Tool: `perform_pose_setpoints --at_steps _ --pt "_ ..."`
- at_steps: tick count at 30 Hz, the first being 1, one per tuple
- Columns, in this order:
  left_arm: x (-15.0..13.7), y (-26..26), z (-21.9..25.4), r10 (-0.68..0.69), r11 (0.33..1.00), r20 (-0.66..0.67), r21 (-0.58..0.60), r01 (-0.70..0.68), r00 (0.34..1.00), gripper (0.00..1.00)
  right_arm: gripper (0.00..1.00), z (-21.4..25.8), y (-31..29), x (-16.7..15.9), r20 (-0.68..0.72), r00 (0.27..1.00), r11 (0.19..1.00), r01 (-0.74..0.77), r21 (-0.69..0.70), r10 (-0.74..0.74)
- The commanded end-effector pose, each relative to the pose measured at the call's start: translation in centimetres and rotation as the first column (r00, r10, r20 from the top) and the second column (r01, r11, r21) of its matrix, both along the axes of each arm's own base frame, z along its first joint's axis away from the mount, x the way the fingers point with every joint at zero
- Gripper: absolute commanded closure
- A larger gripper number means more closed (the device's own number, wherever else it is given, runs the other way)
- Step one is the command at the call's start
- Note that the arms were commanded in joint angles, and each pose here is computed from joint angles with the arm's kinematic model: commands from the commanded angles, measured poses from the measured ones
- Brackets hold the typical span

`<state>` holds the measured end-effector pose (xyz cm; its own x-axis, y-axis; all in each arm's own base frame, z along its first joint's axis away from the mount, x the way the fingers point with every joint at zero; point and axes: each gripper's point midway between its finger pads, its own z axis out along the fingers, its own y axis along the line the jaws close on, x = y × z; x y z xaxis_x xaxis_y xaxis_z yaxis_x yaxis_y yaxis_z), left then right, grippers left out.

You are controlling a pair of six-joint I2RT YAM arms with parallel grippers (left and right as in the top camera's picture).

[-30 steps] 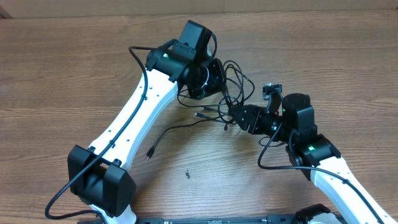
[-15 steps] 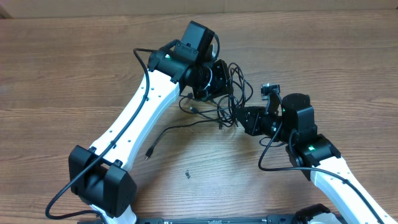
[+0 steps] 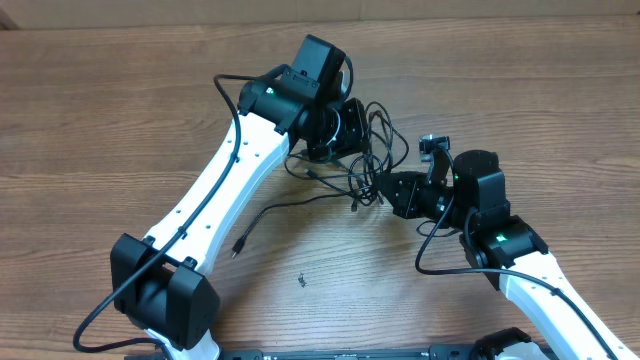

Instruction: Untangle cables

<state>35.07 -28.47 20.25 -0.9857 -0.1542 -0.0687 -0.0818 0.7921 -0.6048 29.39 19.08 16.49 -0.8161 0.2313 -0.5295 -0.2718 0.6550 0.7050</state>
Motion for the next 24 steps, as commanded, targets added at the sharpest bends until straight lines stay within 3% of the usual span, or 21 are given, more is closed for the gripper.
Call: perform_pose_setpoints --at_steps 1,4,12,19,24 --pt "1.8 4.0 -0.6 -0.09 0.963 0.204 0.269 0.033 0.975 0.96 0.96 2.9 0.7 -1.0 0.027 0.999 0.995 -0.045 0.089 0.043" --pt "2.2 6.9 -1.5 -0.12 0.901 0.224 0.433 0.012 0.967 0.96 0.96 5.5 -0.2 -1.4 0.037 0.999 0.983 -0.039 0.179 0.033" --pt "0.9 7.6 -2.0 -0.279 0.85 0.19 0.505 0.15 0.941 0.96 0.96 10.6 -4.2 -1.0 0.08 0.992 0.941 0.065 0.331 -0.096" --pt "-0.5 4.0 -1.5 -0.327 0.902 0.184 0.354 0.248 0.927 0.96 0.96 12.5 -4.8 -0.5 0.049 0.989 0.901 0.104 0.421 -0.137" --pt "-0.8 3.0 -1.3 -0.318 0.911 0.189 0.333 0.244 0.929 0.96 0.96 12.2 -4.8 -0.6 0.053 0.99 0.907 0.1 0.408 -0.133"
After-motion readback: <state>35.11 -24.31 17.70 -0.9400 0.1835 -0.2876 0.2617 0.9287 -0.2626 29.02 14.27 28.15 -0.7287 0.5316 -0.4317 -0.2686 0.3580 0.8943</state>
